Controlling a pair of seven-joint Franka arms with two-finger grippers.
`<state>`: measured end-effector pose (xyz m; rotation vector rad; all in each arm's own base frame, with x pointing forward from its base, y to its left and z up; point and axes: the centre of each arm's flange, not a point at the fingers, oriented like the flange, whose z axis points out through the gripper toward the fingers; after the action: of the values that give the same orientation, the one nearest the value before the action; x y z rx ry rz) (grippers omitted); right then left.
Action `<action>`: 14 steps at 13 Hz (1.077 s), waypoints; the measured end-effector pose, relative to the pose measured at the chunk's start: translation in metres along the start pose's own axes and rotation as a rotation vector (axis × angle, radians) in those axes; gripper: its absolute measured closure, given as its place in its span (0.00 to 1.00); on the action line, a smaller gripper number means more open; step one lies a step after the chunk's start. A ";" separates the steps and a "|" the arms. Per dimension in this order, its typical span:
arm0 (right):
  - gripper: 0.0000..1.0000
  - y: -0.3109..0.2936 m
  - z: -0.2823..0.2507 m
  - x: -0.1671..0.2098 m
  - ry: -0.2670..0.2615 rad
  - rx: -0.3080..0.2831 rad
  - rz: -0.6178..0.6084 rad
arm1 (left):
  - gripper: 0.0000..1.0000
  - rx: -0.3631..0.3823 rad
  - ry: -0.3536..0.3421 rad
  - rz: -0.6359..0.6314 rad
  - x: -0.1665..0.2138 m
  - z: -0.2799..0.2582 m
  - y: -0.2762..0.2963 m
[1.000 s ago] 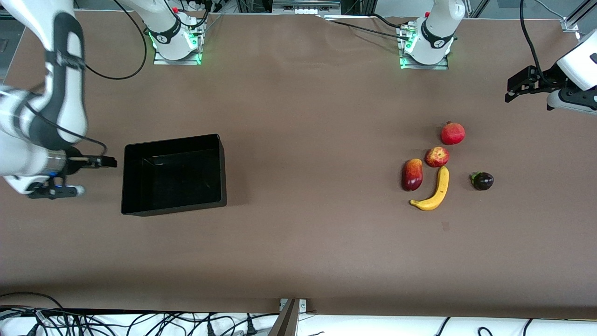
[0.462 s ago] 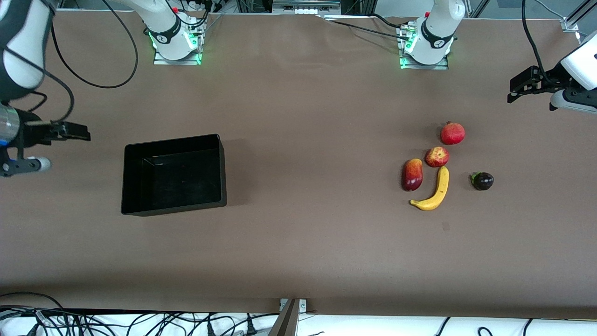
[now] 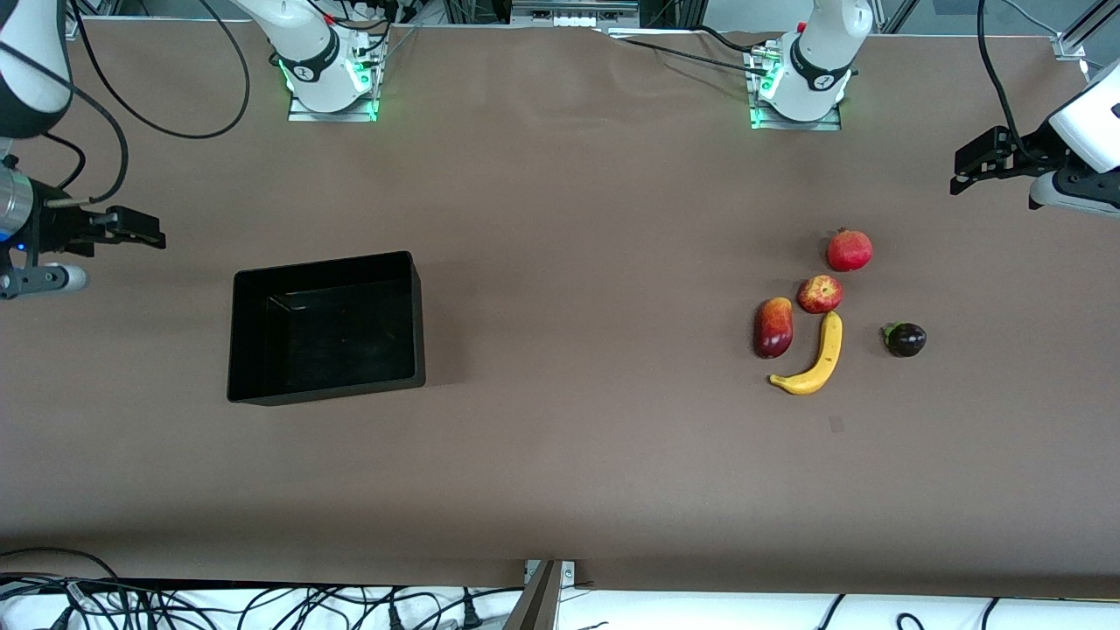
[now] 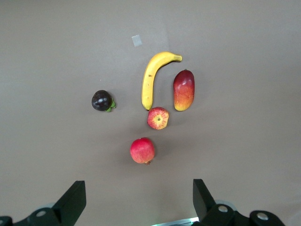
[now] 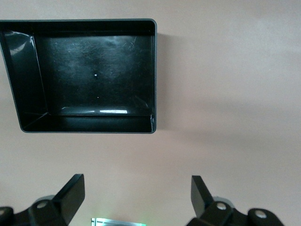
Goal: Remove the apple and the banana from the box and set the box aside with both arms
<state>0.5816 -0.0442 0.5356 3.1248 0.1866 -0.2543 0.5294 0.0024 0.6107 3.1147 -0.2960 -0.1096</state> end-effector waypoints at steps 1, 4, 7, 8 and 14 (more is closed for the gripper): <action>0.00 0.010 -0.002 -0.007 0.010 0.004 0.018 | 0.00 0.000 -0.001 0.000 0.000 0.001 0.000; 0.00 0.041 -0.007 -0.023 0.024 0.013 0.078 | 0.00 -0.001 -0.003 -0.001 0.001 0.001 0.000; 0.00 0.042 -0.017 -0.030 0.045 0.012 0.078 | 0.00 -0.001 -0.003 -0.001 0.001 0.002 0.000; 0.00 0.034 -0.017 -0.031 0.050 0.008 0.065 | 0.00 -0.001 -0.003 -0.001 0.001 0.002 0.000; 0.00 0.030 0.001 -0.035 0.047 0.004 0.060 | 0.00 -0.001 -0.005 -0.001 0.002 0.002 0.000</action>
<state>0.5504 -0.0781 0.5399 3.1359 0.0917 -0.1814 0.5308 0.0025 0.6082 3.1140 -0.2947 -0.1169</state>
